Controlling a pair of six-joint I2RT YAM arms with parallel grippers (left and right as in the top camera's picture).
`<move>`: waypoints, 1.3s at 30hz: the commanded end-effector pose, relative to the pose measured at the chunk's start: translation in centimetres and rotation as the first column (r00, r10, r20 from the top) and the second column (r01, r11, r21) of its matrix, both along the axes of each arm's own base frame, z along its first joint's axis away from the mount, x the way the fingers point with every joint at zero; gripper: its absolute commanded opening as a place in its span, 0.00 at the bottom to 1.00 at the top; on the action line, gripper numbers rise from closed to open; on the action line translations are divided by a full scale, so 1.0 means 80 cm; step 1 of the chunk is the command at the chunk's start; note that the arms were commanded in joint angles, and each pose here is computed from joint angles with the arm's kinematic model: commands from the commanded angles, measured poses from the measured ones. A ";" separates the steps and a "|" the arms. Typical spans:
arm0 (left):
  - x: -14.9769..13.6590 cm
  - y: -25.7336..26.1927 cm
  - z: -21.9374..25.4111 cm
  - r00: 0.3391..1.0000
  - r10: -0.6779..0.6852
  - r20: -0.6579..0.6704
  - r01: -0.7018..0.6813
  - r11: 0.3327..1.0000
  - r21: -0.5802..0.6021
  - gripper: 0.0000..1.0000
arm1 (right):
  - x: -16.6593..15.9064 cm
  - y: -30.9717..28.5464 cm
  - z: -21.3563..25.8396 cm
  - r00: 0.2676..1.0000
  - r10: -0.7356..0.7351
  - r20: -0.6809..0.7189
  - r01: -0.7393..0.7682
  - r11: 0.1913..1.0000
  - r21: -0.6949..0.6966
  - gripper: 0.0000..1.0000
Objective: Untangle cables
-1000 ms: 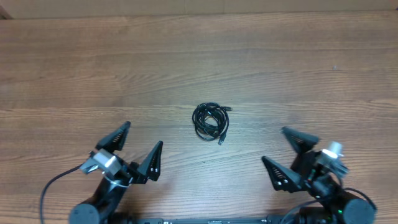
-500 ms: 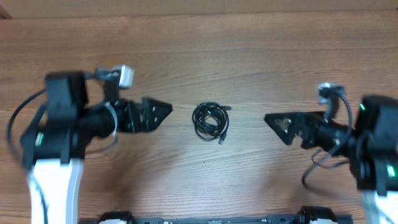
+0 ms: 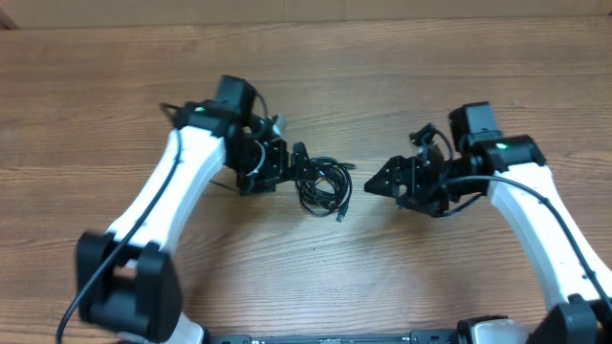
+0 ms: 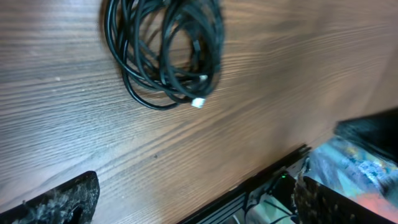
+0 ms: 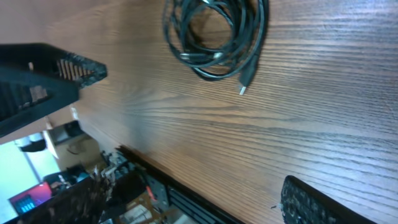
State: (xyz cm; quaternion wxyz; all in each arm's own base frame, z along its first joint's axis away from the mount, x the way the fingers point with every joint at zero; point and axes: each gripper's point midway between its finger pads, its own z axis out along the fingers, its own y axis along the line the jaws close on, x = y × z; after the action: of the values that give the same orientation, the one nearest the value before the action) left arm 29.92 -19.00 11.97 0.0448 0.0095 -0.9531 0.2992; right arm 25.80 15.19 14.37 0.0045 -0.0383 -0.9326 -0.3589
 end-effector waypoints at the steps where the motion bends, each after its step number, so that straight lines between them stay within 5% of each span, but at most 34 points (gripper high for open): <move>1: 0.004 -0.012 -0.037 0.997 0.003 -0.073 -0.001 0.999 0.033 1.00 | 0.006 0.003 -0.007 1.000 0.003 -0.001 -0.003 0.999 -0.044 0.88; 6: 0.022 -0.018 -0.085 0.997 -0.002 -0.082 0.007 0.998 0.056 0.83 | 0.008 0.008 -0.008 1.000 0.016 0.013 -0.016 0.999 -0.045 0.88; 13: 0.035 -0.023 -0.115 0.996 0.010 -0.084 -0.005 0.998 0.059 0.33 | 0.009 0.008 -0.008 1.000 0.016 0.014 -0.015 0.999 -0.045 0.88; 20: 0.044 -0.025 -0.114 0.998 0.010 -0.054 -0.007 0.999 0.049 0.04 | 0.011 0.007 -0.008 1.000 0.015 0.023 -0.014 0.999 -0.047 0.88; 28: 0.051 -0.040 -0.034 0.998 -0.062 -0.014 0.061 0.997 -0.051 0.04 | 0.011 0.007 -0.008 1.000 0.016 0.022 -0.015 0.999 -0.047 0.92; 35: 0.051 -0.064 0.168 0.922 -0.110 0.371 0.170 0.977 -0.131 0.04 | 0.010 0.008 -0.008 0.999 0.034 0.034 -0.032 0.998 -0.047 1.00; 39: 0.040 -0.058 0.228 0.857 -0.082 0.509 0.185 0.970 -0.156 0.04 | 0.007 0.012 -0.008 0.997 0.065 0.048 -0.063 0.997 -0.047 1.00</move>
State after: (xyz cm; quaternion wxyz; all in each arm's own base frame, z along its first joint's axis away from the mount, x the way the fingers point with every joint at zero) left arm 34.32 -23.50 25.31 -0.1207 -0.1026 -0.9200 0.3586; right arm 26.14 15.64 13.09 0.0047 -0.0242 -0.9419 -0.3351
